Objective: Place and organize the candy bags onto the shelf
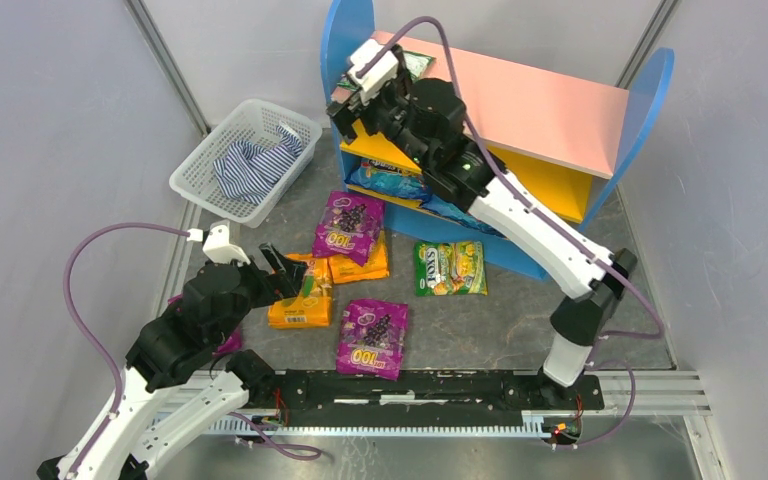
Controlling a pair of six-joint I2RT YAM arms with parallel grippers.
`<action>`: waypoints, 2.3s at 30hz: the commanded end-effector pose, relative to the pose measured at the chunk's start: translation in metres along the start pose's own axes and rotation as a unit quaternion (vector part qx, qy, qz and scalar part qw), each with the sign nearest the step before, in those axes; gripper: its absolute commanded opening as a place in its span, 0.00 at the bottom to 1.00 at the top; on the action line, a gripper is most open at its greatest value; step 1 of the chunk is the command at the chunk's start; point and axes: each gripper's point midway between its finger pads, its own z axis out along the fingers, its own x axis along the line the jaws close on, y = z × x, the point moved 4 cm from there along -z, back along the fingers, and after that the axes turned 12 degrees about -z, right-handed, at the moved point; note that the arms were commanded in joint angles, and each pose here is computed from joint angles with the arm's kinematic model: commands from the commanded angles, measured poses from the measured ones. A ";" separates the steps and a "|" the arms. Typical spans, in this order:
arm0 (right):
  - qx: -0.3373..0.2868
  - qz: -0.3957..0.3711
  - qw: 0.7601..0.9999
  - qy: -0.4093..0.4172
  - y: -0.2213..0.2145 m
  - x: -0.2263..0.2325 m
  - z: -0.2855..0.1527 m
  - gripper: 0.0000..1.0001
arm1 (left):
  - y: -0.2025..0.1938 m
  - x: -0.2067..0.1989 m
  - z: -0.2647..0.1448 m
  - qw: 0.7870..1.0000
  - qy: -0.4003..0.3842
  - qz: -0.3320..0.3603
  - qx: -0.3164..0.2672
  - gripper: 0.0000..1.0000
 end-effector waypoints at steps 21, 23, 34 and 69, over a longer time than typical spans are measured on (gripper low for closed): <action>0.018 0.093 0.993 -0.070 -0.023 -0.056 -0.079 0.59 | 0.006 -0.001 0.001 1.000 -0.004 0.003 -0.022 1.00; 0.000 0.094 0.994 -0.061 -0.022 -0.058 -0.073 0.56 | 0.007 -0.001 -0.001 1.000 -0.007 0.001 -0.024 1.00; -0.046 0.134 0.990 -0.003 -0.037 -0.058 -0.048 0.57 | 0.007 0.000 -0.002 1.000 -0.009 -0.001 -0.026 1.00; -0.005 0.172 0.983 0.060 -0.054 -0.019 -0.186 0.98 | 0.007 0.001 0.000 1.000 -0.003 -0.001 -0.027 1.00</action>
